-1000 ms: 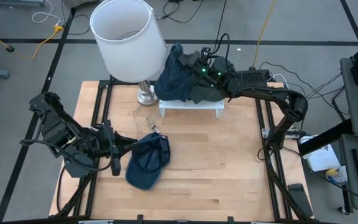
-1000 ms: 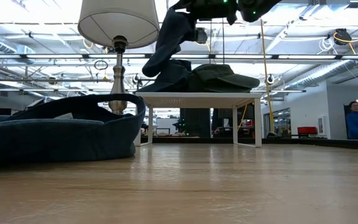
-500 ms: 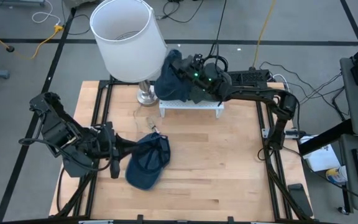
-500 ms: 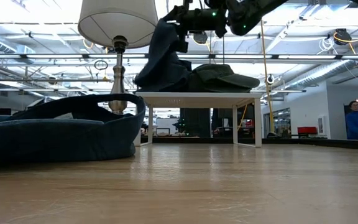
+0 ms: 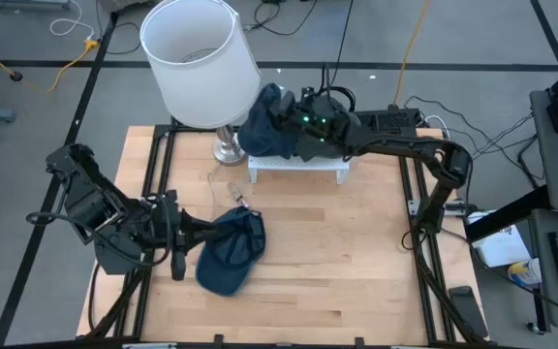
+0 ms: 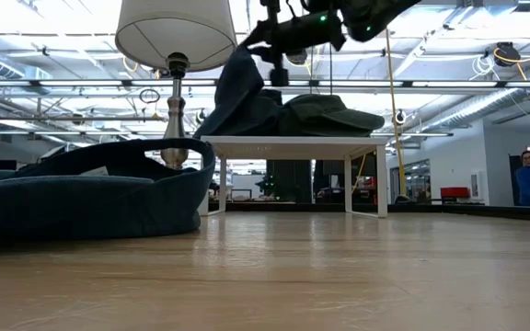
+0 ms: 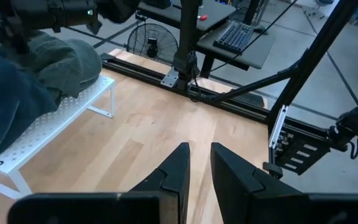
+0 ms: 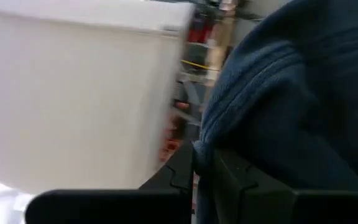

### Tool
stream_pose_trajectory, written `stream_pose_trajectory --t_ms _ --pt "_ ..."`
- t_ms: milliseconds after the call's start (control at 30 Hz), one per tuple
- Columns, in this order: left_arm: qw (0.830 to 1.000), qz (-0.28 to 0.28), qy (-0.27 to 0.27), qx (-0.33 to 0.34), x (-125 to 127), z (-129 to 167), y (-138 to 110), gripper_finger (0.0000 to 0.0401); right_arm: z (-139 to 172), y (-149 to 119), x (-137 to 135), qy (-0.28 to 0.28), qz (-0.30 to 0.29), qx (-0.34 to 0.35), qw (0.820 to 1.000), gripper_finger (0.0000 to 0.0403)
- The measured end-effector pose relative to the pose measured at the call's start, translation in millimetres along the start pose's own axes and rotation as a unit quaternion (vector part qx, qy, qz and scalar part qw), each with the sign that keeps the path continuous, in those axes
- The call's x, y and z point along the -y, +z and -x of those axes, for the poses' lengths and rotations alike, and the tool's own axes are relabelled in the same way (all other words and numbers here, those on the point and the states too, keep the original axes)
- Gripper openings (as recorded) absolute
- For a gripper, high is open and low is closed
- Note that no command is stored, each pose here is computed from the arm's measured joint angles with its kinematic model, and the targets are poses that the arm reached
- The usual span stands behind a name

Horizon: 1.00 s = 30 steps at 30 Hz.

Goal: Pick & Place hat
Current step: Stack the top blue cap on the blue cap on the shelf

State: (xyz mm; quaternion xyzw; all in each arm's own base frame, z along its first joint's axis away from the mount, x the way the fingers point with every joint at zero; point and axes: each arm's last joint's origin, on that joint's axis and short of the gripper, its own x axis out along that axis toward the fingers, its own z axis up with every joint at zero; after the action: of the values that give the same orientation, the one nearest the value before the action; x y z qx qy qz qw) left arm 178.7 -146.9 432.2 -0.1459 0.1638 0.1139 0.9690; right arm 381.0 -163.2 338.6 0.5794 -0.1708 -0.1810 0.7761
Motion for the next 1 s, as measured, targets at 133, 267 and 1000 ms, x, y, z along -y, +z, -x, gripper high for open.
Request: stream_pose_trajectory --t_ms 133,267,1000 --pt "1.0 0.0 0.0 0.0 0.1 0.0 0.0 0.0067 13.6 5.7 -5.6 -0.059 0.058 -0.004 0.997 0.0022" --pt "1.0 0.0 -0.001 0.0 0.1 0.0 0.0 0.0067 25.5 14.8 -11.3 -0.092 0.109 -0.01 0.99 0.0022" --pt "0.999 0.009 -0.021 -0.024 1.3 -2.4 -1.2 0.0067 34.9 12.1 15.3 -0.23 0.265 -0.068 0.934 0.0022"
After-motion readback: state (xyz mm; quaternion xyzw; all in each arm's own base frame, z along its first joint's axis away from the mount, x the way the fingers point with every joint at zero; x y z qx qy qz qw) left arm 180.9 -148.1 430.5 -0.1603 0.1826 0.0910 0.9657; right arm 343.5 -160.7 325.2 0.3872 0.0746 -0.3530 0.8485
